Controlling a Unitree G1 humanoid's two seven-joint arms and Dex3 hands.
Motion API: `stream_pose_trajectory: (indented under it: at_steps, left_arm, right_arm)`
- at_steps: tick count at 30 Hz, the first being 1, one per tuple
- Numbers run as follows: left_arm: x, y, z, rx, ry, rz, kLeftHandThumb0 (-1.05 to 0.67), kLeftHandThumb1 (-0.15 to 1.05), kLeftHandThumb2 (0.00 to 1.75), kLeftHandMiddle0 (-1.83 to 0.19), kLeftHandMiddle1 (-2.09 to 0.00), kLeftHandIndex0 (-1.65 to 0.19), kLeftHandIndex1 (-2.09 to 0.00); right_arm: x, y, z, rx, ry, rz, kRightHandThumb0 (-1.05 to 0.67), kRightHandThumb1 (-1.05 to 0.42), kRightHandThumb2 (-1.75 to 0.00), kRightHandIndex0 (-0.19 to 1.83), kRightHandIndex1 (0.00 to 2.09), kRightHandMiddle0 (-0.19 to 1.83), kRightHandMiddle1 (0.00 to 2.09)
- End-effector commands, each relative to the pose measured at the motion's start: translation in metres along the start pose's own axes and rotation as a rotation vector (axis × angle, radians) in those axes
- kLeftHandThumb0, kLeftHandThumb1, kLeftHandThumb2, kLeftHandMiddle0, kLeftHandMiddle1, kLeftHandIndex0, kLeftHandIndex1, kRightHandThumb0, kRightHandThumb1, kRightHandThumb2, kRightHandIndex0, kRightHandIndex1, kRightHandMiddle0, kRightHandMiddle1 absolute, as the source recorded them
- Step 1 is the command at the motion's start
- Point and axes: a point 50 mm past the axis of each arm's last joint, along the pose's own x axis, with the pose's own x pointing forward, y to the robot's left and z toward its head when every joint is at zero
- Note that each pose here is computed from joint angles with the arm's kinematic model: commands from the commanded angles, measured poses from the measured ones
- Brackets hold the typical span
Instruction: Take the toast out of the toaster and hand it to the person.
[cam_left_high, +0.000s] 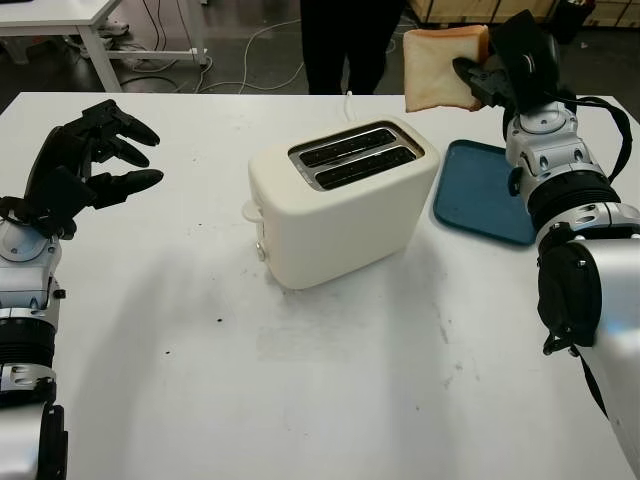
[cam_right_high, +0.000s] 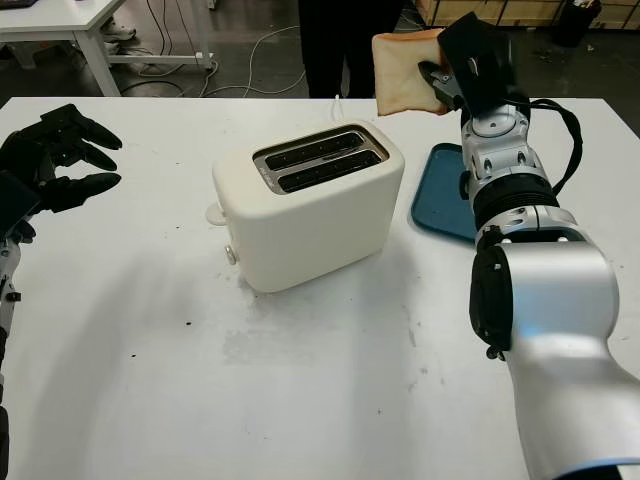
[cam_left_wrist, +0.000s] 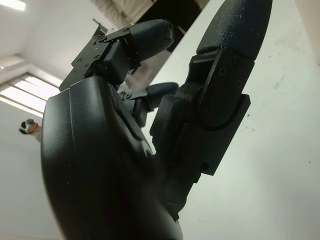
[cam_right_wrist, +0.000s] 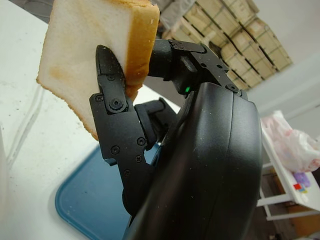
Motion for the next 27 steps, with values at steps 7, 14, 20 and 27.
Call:
stream_pose_trajectory:
  at_steps: [7, 14, 20, 27]
  left_arm:
    - [-0.0029, 0.0002, -0.0018, 0.007, 0.005, 0.007, -1.05, 0.84, 0.0, -0.35, -1.47, -0.38, -1.35]
    - [-0.0027, 0.0, -0.0015, 0.015, 0.004, 0.006, -1.05, 0.85, 0.0, -0.35, -1.47, -0.38, -1.35]
    - [-0.0028, -0.0001, -0.0015, 0.007, 0.005, 0.006, -1.05, 0.85, 0.0, -0.35, -1.48, -0.37, -1.36]
    - [-0.0026, 0.0, -0.0025, -0.01, 0.009, 0.008, -1.05, 0.84, 0.0, -0.35, -1.48, -0.38, -1.37]
  right_arm:
    - [-0.0011, 0.0022, -0.0058, -0.023, 0.014, 0.007, -0.33, -0.92, -0.15, 0.87, 1.75, 0.42, 1.75]
    - [-0.0015, 0.0025, -0.0067, -0.019, 0.006, 0.007, -0.33, -0.92, -0.14, 0.91, 1.75, 0.57, 1.75]
    - [-0.0018, 0.0033, -0.0074, -0.015, 0.009, -0.002, -0.31, -0.92, -0.12, 0.9, 1.75, 0.48, 1.75]
    - [-0.0017, 0.0032, -0.0065, -0.033, 0.001, -0.001, -0.32, -0.92, -0.11, 0.92, 1.75, 0.52, 1.75]
